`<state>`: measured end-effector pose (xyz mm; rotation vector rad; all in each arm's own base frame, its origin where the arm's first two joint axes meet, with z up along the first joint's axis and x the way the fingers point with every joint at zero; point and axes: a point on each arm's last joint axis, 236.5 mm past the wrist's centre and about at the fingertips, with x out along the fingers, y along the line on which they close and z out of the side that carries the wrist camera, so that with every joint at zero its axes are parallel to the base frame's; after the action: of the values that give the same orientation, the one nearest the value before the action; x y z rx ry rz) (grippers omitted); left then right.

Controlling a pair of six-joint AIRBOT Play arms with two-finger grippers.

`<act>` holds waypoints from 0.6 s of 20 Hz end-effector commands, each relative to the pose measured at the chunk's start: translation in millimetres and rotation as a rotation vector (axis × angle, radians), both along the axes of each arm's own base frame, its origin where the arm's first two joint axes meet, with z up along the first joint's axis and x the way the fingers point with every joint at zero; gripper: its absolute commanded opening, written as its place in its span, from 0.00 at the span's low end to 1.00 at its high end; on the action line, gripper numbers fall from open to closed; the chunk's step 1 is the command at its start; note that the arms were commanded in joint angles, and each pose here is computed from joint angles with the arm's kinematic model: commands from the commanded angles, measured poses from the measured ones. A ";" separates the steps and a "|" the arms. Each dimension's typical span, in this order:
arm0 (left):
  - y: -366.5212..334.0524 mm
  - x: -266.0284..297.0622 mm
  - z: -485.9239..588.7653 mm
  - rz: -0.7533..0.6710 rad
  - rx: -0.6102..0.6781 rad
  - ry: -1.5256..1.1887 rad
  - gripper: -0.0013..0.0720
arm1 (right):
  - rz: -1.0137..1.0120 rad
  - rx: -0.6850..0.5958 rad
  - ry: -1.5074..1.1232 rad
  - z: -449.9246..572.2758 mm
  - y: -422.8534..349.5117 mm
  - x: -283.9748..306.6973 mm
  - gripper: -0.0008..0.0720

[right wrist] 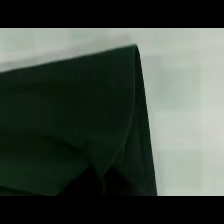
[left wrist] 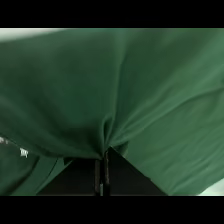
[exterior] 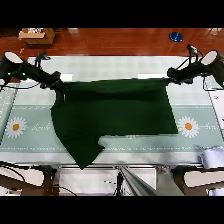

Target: Fold the shirts.

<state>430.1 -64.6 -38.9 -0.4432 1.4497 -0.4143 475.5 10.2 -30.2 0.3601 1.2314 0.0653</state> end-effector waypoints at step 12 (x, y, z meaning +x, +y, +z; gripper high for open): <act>32.0 -64.9 1.0 -0.077 0.126 0.246 0.76 | 0.122 -0.171 0.083 3.9 -28.5 -31.6 0.42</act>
<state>380.4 -37.8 -51.4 -0.3497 1.6839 -0.3291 464.2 -1.9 -31.6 0.2529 1.2686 0.0649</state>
